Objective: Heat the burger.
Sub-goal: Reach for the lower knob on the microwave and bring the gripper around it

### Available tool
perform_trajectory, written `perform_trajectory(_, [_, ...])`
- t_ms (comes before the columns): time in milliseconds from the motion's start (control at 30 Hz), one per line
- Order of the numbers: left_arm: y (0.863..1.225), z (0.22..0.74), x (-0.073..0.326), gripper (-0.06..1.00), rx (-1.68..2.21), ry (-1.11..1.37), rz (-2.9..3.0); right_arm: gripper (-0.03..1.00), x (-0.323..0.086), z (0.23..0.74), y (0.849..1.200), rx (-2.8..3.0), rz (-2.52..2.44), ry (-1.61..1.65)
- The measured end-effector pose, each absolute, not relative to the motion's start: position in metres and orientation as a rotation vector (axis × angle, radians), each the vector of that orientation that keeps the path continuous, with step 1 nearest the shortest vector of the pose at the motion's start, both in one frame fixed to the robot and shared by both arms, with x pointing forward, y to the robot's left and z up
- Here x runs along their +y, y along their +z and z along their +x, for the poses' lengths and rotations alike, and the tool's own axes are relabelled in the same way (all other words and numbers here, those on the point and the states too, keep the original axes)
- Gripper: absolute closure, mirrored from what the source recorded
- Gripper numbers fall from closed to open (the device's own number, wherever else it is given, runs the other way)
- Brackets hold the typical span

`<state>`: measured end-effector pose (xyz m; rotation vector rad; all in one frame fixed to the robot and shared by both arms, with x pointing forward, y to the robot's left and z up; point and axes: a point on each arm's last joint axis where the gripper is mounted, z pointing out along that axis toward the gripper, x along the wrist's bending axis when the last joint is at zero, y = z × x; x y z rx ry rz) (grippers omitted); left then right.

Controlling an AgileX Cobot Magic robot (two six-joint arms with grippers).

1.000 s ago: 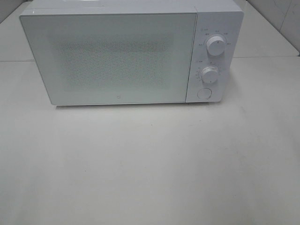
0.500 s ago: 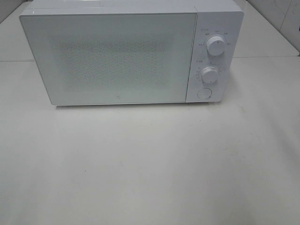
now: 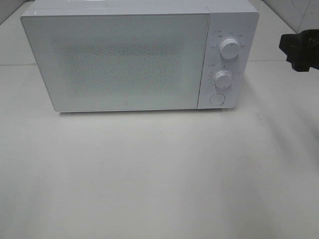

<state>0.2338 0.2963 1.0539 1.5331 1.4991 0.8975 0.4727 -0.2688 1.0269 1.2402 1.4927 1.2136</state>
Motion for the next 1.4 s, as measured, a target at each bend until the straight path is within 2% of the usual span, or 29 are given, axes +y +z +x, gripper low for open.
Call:
perform_trajectory(267, [1.054,0.234,0.296,-0.05,1.499,0.898,1.533,0.2,-0.271,0.49,1.008,1.446,1.262,1.159])
perform_trajectory(833, [1.054,0.234,0.296,-0.05,1.499,0.898,1.533,0.21,-0.218,0.493,0.989,1.32,1.209,1.114])
perform_trajectory(1100, [1.054,0.234,0.296,-0.05,1.499,0.898,1.533,0.21,-0.186,0.489,0.965,1.363,1.17,1.117])
perform_trajectory(1400, [1.054,0.234,0.296,-0.05,1.499,0.898,1.533,0.21,-0.181,0.492,0.939,1.321,1.232,1.091])
